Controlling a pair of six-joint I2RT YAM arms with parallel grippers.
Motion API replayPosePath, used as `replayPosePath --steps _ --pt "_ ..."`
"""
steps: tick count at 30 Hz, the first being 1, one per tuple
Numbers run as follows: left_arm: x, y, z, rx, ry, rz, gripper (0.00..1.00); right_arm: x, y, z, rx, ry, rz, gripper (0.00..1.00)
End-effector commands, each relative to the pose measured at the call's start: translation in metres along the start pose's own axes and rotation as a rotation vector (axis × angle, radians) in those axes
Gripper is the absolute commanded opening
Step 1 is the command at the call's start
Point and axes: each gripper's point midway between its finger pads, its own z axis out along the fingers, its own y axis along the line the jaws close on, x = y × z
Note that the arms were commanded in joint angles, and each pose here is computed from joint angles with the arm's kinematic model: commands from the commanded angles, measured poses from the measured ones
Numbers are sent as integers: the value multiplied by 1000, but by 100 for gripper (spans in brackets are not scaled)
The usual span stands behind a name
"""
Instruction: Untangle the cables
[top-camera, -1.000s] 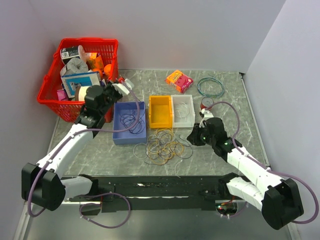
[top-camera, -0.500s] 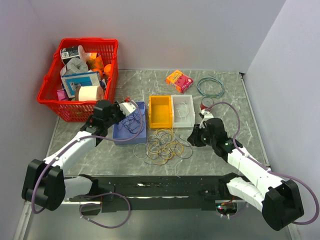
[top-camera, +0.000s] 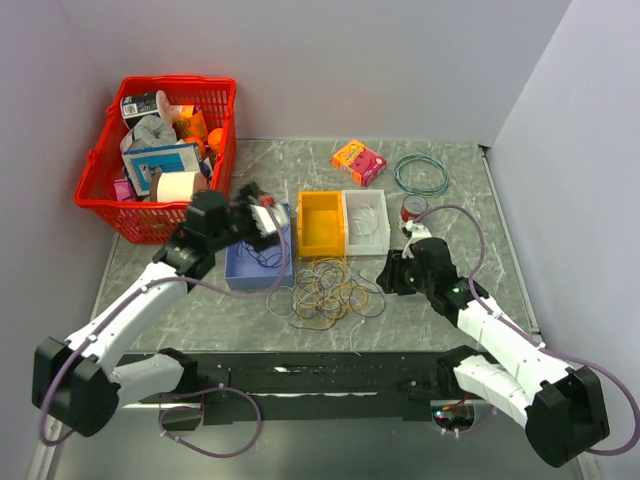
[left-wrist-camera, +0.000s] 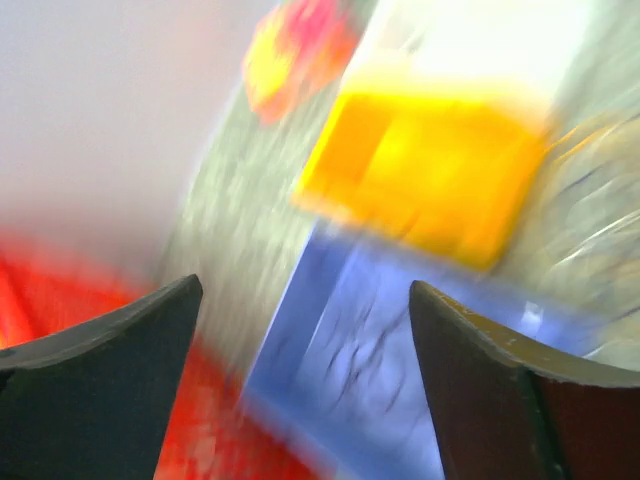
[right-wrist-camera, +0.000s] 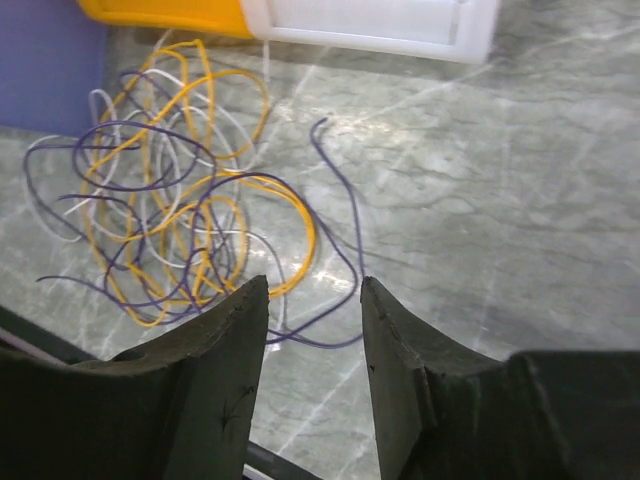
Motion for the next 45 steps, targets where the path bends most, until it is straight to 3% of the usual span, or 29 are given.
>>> replayPosePath --steps 1,3,5,10,15,21,22,25,27,28,30,31,34,38,45 --pt "-100 -92 6 326 -237 -4 85 -25 -10 -13 84 -79 -4 51" --pt "-106 -127 19 451 -235 -102 78 -24 -16 -16 112 -82 10 52" --pt "-112 -166 32 560 -240 -96 71 -24 -22 -19 135 -94 29 53" --pt "-114 -224 74 671 -229 -11 70 -22 -32 -22 152 -116 65 55" --pt "-114 -241 108 683 -195 14 69 -21 -34 -24 141 -114 52 56" --pt "-72 -246 149 621 -18 69 65 -21 -37 -27 133 -115 10 56" --pt "-65 -249 155 621 6 70 63 -20 -36 -28 130 -114 4 56" --pt "-62 -251 157 649 27 98 40 -20 -38 -29 134 -109 -7 56" --pt "-55 -259 146 717 34 148 33 -20 -38 -29 135 -110 -5 56" --pt "-59 -258 141 732 25 165 23 -21 -39 -30 136 -115 -4 56" --pt "-60 -257 133 762 35 171 12 -20 -39 -30 137 -116 -1 55" --pt "-66 -254 128 767 28 159 6 -21 -39 -30 136 -120 0 55" --pt "-102 -232 118 742 -5 49 3 -25 -38 -32 133 -126 1 55" --pt "-195 -157 106 609 -178 -110 2 -29 -33 -33 113 -132 8 54" --pt "-298 -49 32 454 -448 -281 2 -43 -15 -33 31 -157 17 53"
